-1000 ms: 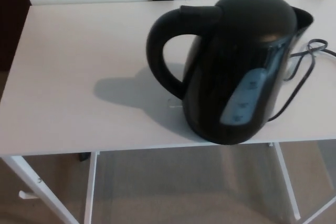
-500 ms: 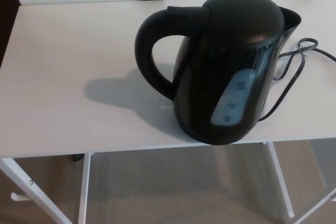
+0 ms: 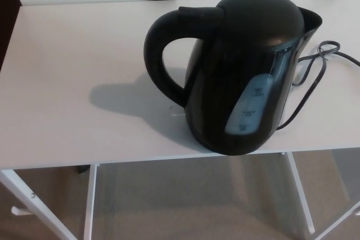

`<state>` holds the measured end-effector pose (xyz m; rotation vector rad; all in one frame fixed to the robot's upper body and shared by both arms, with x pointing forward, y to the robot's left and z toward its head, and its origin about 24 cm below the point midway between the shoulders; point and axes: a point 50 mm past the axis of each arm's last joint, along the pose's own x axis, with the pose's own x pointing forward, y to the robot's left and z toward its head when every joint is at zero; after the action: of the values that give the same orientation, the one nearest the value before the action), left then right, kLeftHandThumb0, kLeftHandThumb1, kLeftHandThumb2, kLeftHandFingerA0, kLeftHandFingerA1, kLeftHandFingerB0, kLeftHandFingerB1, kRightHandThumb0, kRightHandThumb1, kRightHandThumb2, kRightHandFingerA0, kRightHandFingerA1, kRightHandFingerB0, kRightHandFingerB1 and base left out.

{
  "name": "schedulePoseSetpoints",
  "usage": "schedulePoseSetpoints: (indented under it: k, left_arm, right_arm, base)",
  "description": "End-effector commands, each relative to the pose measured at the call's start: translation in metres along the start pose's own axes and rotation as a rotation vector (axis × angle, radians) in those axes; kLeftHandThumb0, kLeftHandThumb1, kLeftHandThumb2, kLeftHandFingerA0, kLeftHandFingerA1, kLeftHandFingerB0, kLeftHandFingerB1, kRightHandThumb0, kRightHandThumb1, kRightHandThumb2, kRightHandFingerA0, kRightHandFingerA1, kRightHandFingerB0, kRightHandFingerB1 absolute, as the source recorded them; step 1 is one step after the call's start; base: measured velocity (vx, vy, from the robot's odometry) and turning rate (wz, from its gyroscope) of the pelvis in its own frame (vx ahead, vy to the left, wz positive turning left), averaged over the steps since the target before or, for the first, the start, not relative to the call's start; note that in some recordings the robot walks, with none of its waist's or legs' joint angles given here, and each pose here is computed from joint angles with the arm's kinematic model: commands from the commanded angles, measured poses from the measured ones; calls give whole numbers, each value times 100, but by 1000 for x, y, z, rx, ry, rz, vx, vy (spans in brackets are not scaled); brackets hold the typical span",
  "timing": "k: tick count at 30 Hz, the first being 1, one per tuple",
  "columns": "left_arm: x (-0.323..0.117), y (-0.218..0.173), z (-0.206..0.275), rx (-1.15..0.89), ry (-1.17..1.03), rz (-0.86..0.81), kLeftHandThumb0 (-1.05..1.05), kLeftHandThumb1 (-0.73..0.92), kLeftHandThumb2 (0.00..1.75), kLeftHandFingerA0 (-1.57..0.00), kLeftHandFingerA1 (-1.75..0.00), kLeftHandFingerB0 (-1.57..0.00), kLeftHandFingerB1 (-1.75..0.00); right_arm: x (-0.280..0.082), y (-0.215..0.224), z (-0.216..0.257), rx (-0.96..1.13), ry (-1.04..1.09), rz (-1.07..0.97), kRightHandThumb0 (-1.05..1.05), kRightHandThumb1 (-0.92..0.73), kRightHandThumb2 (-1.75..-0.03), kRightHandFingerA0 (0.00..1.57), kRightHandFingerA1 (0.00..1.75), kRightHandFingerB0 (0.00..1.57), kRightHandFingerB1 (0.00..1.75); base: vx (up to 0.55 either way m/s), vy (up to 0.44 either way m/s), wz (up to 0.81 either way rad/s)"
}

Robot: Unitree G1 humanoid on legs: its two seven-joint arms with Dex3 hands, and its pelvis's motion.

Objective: The robot walk towards a table in front and uses its left hand to pick up the pot from the base and places it on the table

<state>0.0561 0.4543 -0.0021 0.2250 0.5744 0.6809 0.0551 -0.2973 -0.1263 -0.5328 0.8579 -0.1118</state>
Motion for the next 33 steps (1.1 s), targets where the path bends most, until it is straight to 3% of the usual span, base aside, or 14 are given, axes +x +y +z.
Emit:
schedulePoseSetpoints:
  k: [1, 2, 5, 8, 9, 10, 11, 14, 17, 22, 23, 26, 27, 33]
  left_arm:
    - [5, 37, 64, -157, -229, 158, -42, 52, 63, -16, -35, -15, -33]
    - [4, 34, 124, -234, -462, 134, -23, 40, 91, -6, -50, -6, -49]
    - [-16, 6, 183, -259, -651, 8, -24, 35, 89, -8, -51, -7, -49]
    - [-30, -16, 209, -237, -729, -87, -23, 30, 86, -10, -52, -10, -51]
    - [-35, -33, 225, -217, -771, -156, -47, 36, 63, -29, -41, -24, -37]
    - [-40, -47, 236, -202, -803, -207, -47, 36, 63, -29, -41, -24, -37]
    - [-51, -84, 260, -169, -854, -346, -20, 28, 84, -9, -51, -8, -50]
    - [-58, -109, 271, -149, -893, -427, -19, 27, 83, -9, -50, -8, -50]
    - [-73, -159, 288, -86, -953, -548, -19, 27, 83, -11, -51, -11, -50]
    - [-79, -188, 289, -54, -957, -615, -21, 28, 84, -10, -51, -9, -50]
    - [-82, -222, 286, -27, -924, -691, -21, 30, 85, -9, -50, -8, -49]
    - [-87, -252, 285, 18, -896, -761, -24, 29, 85, -6, -50, -6, -49]
    - [-88, -257, 285, 28, -886, -776, -48, 47, 55, -21, -31, -17, -27]
    - [-92, -293, 289, 112, -850, -816, -45, 48, 55, -20, -31, -15, -27]
  right_arm:
    - [1, -9, 2, 0, -13, -15, -8, -88, -65, 48, 47, 38, 42]
    - [2, -9, 2, 8, -8, -18, -9, -87, -65, 48, 48, 39, 43]
    - [2, -9, 1, 10, 1, -20, -9, -87, -65, 48, 48, 38, 43]
    - [2, -10, 1, 2, 0, -16, -8, -87, -65, 48, 48, 38, 43]
    - [3, -10, 2, 17, 3, -20, -9, -87, -65, 48, 48, 38, 43]
    - [4, -10, 2, 28, 6, -22, -9, -87, -65, 48, 48, 38, 43]
    - [7, -10, 7, 65, -5, -24, -6, -88, -64, 48, 51, 36, 44]
    - [9, -9, 10, 75, -14, -26, -5, -88, -65, 48, 50, 36, 44]
    - [13, -9, 20, 36, -55, -27, -7, -88, -65, 48, 48, 37, 43]
    - [13, -10, 22, 36, -72, -37, -6, -88, -65, 50, 50, 37, 44]
    - [15, -10, 23, 72, -63, -35, -8, -88, -66, 49, 52, 37, 44]
    - [16, -9, 23, 71, -60, -38, -9, -87, -65, 52, 52, 40, 44]
    - [15, -9, 23, 62, -63, -41, -8, -87, -65, 52, 52, 40, 44]
    - [13, -10, 23, 42, -81, -51, -7, -88, -65, 51, 50, 40, 44]
  base:
    - [0, 0, 0]
    - [0, 0, 0]
    - [0, 0, 0]
    - [0, 0, 0]
    - [0, 0, 0]
    - [0, 0, 0]
    - [0, 0, 0]
    - [0, 0, 0]
    - [0, 0, 0]
    - [0, 0, 0]
    - [0, 0, 0]
    - [0, 0, 0]
    - [0, 0, 0]
    - [0, 0, 0]
